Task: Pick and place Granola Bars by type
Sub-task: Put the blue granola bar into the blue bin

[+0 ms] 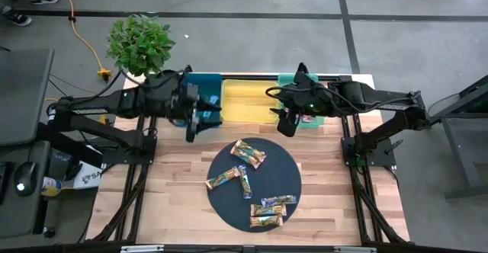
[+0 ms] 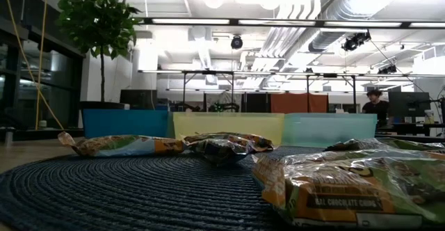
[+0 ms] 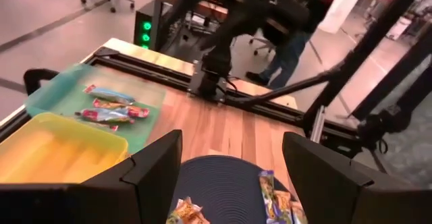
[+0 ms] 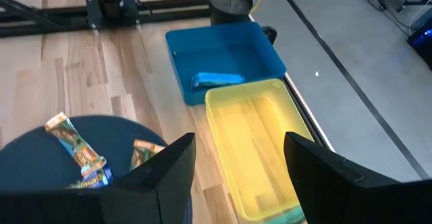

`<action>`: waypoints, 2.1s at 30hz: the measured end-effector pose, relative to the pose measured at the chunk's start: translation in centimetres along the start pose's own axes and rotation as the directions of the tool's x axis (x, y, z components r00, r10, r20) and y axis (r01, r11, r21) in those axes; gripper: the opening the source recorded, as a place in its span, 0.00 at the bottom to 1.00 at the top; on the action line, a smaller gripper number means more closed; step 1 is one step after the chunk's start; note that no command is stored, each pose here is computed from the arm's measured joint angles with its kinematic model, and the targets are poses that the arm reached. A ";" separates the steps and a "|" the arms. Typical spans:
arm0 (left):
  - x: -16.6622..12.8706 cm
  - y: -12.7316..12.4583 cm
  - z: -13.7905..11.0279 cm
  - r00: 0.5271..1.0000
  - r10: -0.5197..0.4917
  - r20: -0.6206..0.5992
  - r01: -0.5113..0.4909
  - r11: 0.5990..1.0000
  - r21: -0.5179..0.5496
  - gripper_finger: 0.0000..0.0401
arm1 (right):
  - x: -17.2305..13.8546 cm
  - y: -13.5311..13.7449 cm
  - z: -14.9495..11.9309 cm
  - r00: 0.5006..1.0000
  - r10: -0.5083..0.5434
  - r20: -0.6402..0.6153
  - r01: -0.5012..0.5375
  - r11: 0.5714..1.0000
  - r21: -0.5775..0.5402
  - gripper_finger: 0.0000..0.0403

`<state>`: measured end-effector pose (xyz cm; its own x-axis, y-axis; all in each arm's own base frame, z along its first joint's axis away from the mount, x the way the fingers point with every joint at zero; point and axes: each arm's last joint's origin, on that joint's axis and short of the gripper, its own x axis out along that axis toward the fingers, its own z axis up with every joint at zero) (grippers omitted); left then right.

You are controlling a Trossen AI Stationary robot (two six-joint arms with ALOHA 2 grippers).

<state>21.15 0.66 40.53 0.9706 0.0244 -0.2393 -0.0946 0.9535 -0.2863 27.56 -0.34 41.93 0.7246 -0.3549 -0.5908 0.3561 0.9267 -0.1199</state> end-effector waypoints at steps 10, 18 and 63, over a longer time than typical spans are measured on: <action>-0.2 -3.1 -1.3 0.996 0.089 0.010 -0.089 0.996 -0.004 0.63 | -0.5 -0.1 -0.6 0.997 0.052 -0.053 -0.052 0.999 -0.006 0.52; -0.4 -4.0 -1.6 0.993 0.112 0.023 -0.112 0.994 -0.008 0.63 | -2.4 1.1 -1.2 0.905 0.409 -0.120 -0.415 0.909 -0.032 0.52; -0.4 -3.8 -2.1 0.993 0.113 -0.029 -0.113 0.994 0.008 0.63 | 7.9 17.3 -23.5 0.699 0.480 -0.530 -0.589 0.807 -0.045 0.52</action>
<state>20.62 -3.57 39.81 0.9468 0.1232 -0.2972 -0.2017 0.9470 -0.2499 25.54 15.77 16.41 0.3646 0.2627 -0.8933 -0.1654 0.9624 0.2155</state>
